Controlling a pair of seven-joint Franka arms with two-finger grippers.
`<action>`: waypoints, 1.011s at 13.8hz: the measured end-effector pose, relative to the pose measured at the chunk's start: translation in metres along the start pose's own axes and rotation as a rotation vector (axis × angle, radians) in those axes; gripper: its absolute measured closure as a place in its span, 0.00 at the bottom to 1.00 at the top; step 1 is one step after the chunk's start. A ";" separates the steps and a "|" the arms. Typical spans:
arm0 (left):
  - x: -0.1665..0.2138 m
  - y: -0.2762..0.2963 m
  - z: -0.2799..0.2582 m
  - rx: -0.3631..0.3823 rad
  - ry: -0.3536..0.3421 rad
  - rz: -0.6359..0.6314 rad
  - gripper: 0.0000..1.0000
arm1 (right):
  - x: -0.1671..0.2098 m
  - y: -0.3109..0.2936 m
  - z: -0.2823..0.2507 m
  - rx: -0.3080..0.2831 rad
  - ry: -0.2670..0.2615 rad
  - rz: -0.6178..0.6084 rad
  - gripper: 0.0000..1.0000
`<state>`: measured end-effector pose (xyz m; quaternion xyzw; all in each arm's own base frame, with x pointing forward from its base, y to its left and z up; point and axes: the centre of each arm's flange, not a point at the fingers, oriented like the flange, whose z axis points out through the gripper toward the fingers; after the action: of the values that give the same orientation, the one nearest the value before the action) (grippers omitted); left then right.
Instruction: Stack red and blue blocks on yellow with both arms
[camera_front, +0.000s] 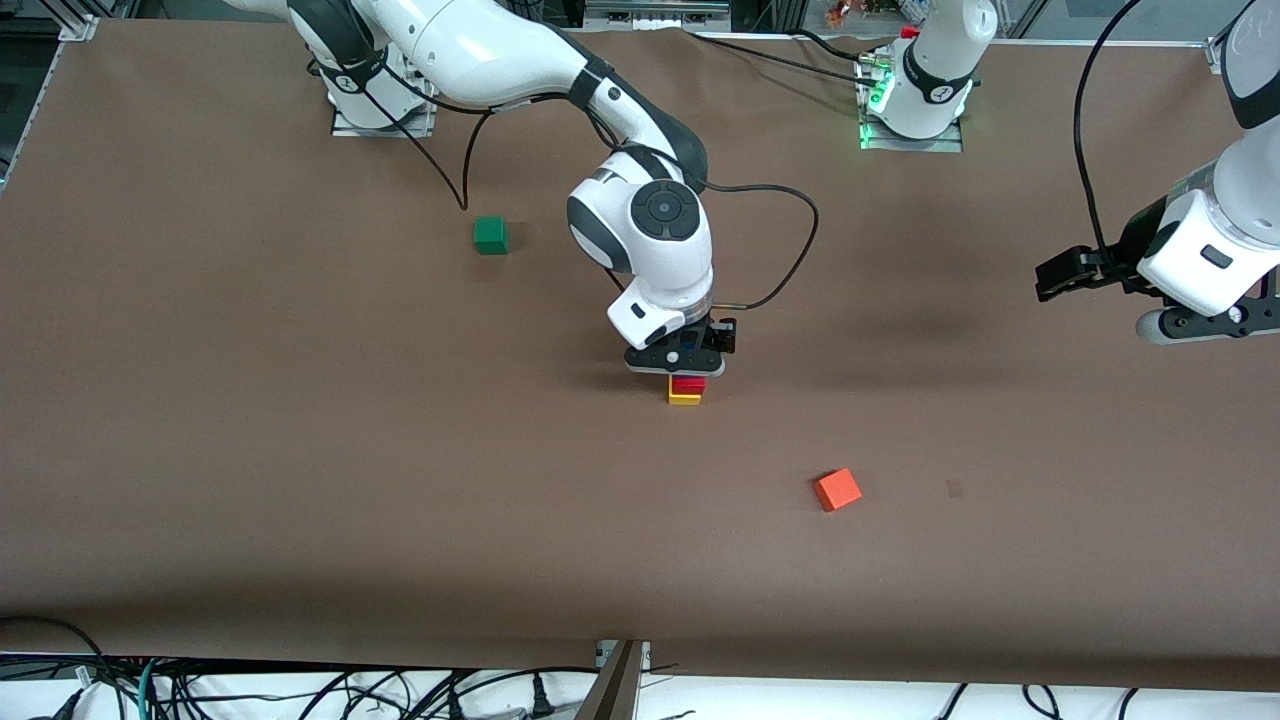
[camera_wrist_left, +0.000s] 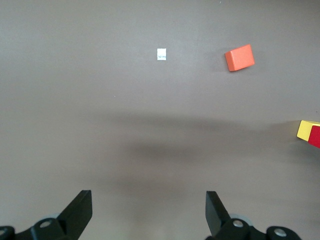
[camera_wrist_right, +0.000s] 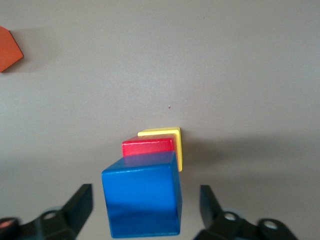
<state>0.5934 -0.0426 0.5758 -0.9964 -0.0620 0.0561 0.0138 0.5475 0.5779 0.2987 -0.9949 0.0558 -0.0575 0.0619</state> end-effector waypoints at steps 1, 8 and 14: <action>0.000 0.000 0.000 0.000 0.000 0.000 0.00 | 0.000 0.000 0.000 0.000 0.000 0.000 0.00; 0.000 0.000 0.000 0.000 0.001 0.001 0.00 | 0.057 0.051 -0.090 -0.067 -0.054 0.089 0.00; 0.000 0.002 -0.001 -0.001 0.002 0.003 0.00 | 0.141 0.227 -0.244 -0.022 -0.206 0.055 0.00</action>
<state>0.5934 -0.0442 0.5763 -0.9965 -0.0606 0.0551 0.0133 0.6332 0.3089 0.5250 -0.9942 0.0773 0.0472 0.0579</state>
